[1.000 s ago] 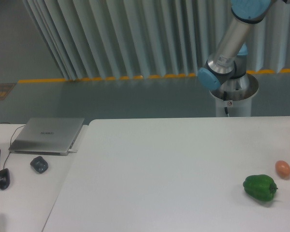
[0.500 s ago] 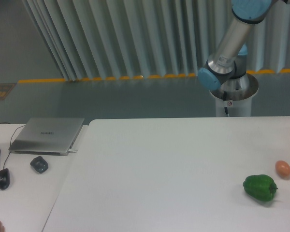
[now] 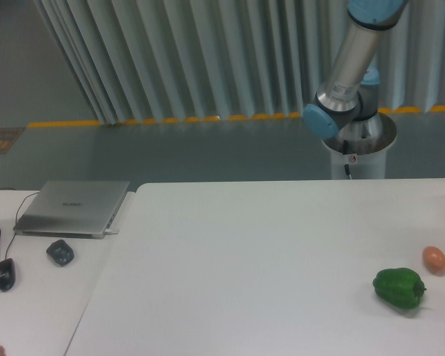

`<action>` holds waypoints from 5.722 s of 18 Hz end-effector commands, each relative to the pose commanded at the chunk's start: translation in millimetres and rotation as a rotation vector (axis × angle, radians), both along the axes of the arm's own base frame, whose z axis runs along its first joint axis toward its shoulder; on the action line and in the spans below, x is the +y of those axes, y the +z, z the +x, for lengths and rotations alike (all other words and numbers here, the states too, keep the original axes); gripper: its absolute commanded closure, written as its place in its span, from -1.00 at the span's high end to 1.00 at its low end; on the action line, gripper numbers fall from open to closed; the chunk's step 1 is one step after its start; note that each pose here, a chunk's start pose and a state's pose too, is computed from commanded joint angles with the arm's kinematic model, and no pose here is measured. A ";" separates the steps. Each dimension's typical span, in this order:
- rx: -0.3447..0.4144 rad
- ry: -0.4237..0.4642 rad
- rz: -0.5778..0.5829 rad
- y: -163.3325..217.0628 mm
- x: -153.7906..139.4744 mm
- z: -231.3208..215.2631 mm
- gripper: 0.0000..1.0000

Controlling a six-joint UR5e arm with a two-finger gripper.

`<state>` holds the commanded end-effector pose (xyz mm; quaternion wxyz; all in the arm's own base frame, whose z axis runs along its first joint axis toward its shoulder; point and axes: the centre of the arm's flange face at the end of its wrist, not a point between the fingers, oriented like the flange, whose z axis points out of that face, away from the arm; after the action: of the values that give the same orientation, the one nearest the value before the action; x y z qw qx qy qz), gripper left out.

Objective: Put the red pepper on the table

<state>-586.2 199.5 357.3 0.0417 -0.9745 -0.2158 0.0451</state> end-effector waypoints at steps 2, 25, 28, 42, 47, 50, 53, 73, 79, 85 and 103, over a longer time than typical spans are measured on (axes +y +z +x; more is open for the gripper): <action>-0.011 -0.027 0.005 4.9 15.2 9.9 0.10; -0.033 -0.452 0.108 45.9 277.8 295.1 0.13; -0.026 -0.470 0.073 20.3 306.0 303.3 0.13; -0.011 -0.467 -0.045 -64.0 360.4 315.0 0.18; -0.007 -0.471 -0.053 -67.3 362.5 316.9 0.18; -0.011 -0.473 -0.057 -71.8 363.8 317.1 0.18; -0.011 -0.472 -0.067 -76.3 364.6 316.7 0.19; 0.102 -0.544 -0.023 -14.0 371.2 328.1 1.00; 0.085 -0.624 -0.066 12.5 342.9 289.9 1.00; 0.108 -0.800 -0.073 27.4 302.8 217.8 1.00; 0.018 -1.067 -0.101 29.5 221.4 123.8 1.00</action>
<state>-462.4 420.9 386.7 0.0138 -0.9492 0.3122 0.0363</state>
